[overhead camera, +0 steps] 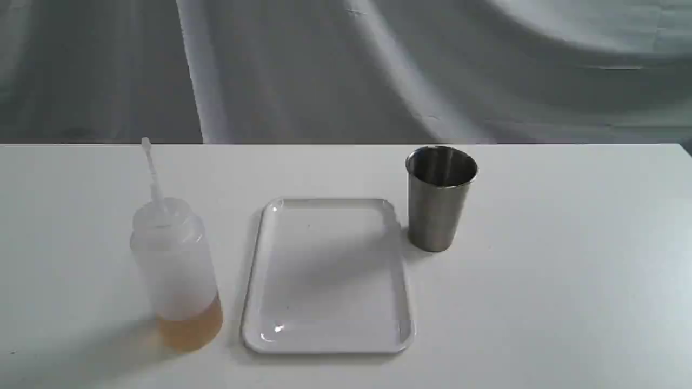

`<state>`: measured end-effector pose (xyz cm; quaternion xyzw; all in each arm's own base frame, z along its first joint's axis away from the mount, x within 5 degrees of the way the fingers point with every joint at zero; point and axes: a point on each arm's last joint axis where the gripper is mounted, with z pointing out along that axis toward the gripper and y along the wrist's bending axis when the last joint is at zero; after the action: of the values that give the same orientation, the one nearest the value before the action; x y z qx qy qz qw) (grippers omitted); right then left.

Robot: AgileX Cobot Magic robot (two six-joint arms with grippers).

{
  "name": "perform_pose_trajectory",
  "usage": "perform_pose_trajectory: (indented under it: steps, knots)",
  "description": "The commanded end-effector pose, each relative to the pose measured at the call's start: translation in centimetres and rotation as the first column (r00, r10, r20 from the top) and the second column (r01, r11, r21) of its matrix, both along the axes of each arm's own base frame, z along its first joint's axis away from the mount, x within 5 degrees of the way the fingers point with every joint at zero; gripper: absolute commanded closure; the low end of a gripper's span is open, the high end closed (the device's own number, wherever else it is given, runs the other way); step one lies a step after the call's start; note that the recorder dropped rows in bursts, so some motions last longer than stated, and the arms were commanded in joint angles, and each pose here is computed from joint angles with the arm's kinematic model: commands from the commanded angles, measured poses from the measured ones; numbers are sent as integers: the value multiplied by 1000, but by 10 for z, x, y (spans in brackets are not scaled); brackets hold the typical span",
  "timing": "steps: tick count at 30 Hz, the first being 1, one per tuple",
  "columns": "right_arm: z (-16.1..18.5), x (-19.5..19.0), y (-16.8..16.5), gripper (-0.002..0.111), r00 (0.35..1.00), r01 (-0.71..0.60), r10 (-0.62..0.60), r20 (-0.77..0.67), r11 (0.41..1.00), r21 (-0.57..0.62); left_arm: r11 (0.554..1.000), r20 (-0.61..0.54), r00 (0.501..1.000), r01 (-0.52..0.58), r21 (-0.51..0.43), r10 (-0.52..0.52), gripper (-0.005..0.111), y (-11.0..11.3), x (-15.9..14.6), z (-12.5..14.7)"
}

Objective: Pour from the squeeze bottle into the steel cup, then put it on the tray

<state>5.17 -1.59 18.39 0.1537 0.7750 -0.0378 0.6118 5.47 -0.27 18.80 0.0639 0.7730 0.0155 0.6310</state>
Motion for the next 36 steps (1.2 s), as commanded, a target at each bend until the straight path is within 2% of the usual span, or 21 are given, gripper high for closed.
perform_pose_trajectory:
  steps: [1,12,18,25,36]
  knots:
    - [-1,0,0,108,1000,5,-5,0,1000,-12,1000,7,1000,3,-2,-3,98,0,0,-1]
    - [-1,0,2,108,1000,-1,0,12,998,57,1000,7,1000,3,-2,-3,98,0,0,-1]
    - [3,-3,3,108,1000,8,-5,-31,994,109,1000,7,1000,3,-2,-3,98,0,0,-1]
    - [45,-9,3,108,1000,8,-10,21,995,99,1000,7,1000,3,-2,-3,98,0,0,-1]
    - [112,11,-1,108,1000,13,-14,15,997,76,1000,7,1000,3,-2,-3,98,0,0,-1]
